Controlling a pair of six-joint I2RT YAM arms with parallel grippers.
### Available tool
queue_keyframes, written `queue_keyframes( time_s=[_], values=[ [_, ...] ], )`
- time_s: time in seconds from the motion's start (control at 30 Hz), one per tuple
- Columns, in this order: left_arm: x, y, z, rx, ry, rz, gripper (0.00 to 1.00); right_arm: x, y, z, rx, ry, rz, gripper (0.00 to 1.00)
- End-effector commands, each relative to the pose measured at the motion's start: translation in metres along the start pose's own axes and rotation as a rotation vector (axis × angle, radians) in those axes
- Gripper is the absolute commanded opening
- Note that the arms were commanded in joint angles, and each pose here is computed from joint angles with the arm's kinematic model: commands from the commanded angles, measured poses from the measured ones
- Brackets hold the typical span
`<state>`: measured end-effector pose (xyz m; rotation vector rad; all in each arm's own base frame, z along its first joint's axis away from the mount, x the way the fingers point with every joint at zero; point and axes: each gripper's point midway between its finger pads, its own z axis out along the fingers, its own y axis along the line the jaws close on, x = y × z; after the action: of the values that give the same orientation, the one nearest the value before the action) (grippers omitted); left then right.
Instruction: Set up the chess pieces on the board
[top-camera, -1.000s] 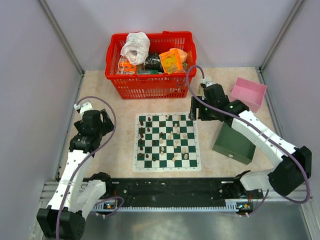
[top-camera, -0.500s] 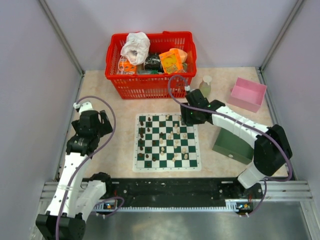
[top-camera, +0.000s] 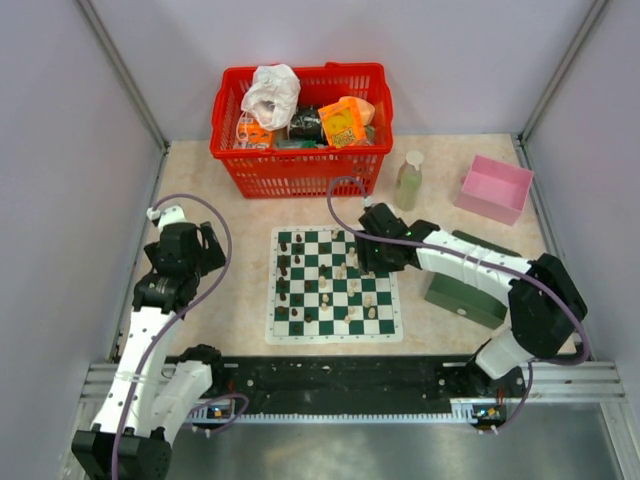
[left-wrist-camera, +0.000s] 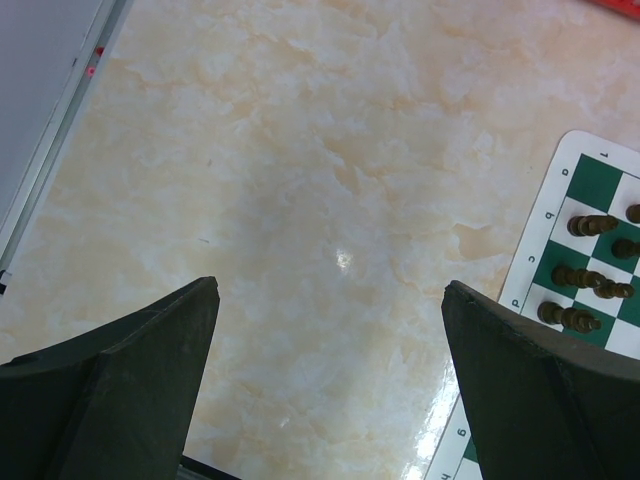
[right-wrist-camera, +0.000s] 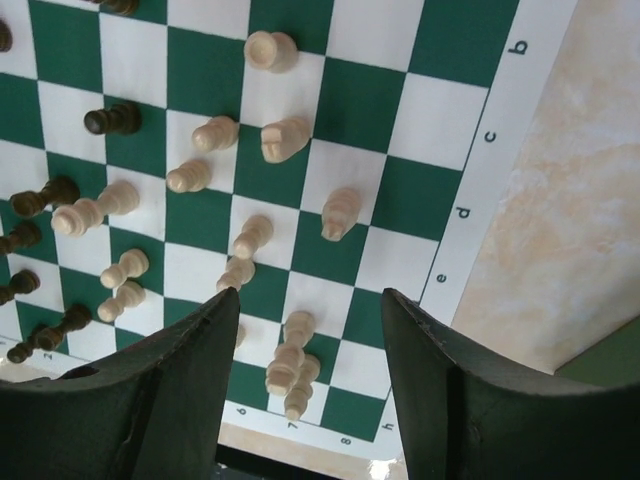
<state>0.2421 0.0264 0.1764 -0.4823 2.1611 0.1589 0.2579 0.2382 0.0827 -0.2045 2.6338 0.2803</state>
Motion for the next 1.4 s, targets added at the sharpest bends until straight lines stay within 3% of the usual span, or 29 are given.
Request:
queue_keyframes(
  time_s=[0.0, 0.33, 0.77, 1.13, 1.37],
  values=[
    [-0.008, -0.003, -0.001, 0.012, -0.036, -0.028, 0.98, 0.001, 0.018, -0.025, -0.055, -0.05, 0.005, 0.59],
    [-0.008, -0.003, 0.001, 0.01, -0.038, -0.019, 0.99, 0.029, 0.027, -0.034, -0.077, -0.015, -0.019, 0.59],
    [-0.008, -0.004, 0.001, 0.015, -0.036, -0.014, 0.98, -0.018, 0.042, -0.052, -0.066, -0.146, -0.098, 0.58],
    [-0.007, -0.002, -0.002, 0.014, -0.041, -0.021, 0.98, -0.032, 0.073, -0.045, -0.151, -0.133, -0.11, 0.56],
    [-0.009, -0.003, -0.001, 0.017, -0.049, -0.021, 0.98, -0.044, 0.07, -0.043, -0.116, -0.175, -0.068, 0.56]
  ],
)
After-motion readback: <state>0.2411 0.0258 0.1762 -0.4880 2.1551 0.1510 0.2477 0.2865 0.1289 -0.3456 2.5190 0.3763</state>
